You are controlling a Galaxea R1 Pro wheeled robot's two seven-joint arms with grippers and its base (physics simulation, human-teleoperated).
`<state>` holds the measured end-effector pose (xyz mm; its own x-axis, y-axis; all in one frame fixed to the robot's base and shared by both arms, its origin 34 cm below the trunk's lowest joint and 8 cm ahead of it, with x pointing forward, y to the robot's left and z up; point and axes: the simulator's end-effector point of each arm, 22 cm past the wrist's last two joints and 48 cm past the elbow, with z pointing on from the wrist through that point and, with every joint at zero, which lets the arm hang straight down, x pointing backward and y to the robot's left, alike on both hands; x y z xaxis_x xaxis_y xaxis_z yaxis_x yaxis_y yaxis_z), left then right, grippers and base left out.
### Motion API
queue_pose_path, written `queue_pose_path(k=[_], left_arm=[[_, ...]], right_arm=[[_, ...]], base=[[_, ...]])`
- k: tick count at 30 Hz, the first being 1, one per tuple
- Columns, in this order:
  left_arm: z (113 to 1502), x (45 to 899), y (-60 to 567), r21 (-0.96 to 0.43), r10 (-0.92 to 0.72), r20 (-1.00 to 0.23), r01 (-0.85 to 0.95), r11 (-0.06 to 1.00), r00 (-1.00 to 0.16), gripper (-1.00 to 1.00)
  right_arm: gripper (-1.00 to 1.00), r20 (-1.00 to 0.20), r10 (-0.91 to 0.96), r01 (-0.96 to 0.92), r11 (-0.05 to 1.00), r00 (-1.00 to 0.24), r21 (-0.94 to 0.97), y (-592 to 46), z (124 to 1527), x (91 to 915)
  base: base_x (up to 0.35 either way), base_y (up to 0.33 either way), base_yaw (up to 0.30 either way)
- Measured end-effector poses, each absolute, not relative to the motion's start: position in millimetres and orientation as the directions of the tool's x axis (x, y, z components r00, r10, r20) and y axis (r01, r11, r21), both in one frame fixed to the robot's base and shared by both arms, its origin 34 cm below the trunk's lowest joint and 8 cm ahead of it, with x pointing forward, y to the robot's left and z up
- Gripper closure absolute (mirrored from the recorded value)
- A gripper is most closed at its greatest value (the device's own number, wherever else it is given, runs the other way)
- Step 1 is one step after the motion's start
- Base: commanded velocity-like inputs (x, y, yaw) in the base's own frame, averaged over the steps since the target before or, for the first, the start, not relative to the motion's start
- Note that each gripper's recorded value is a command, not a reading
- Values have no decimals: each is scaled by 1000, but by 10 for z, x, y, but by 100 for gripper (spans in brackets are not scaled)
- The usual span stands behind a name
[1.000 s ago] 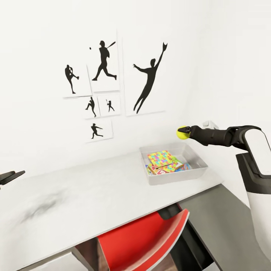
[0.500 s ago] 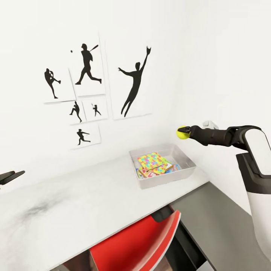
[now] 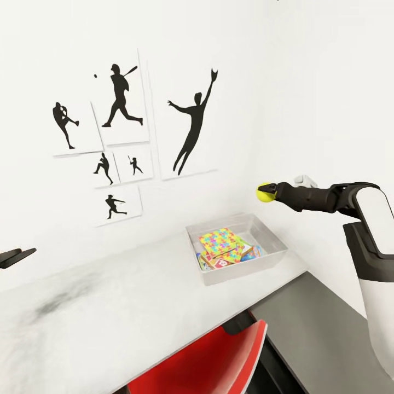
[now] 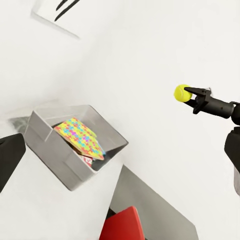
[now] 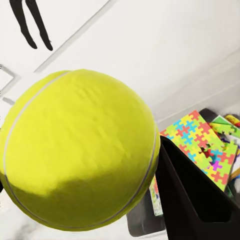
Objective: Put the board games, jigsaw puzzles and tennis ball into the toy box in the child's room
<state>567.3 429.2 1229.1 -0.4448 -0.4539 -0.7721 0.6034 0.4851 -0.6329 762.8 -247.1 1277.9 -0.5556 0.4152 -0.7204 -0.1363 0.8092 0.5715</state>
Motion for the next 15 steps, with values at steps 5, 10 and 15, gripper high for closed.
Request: queue_pose_path(k=[5, 10, 15], left_arm=[[12321, 5657, 4292, -629, -454, -775, 607, 485, -440, -100], [12325, 5657, 4292, -629, -454, -775, 608, 485, -439, -100], [12325, 5655, 4290, -629, -454, -775, 608, 485, -440, -100]], right_arm=[[100, -725, 415, -142, 809, -550, 571, -2467, 12831, 7609], [100, -726, 415, -142, 809, -549, 570, -2472, 12838, 7609], [100, -726, 415, -142, 809, -548, 570, -2475, 12841, 7607]], base=[[110, 2, 88], [137, 0, 15], [133, 0, 2]])
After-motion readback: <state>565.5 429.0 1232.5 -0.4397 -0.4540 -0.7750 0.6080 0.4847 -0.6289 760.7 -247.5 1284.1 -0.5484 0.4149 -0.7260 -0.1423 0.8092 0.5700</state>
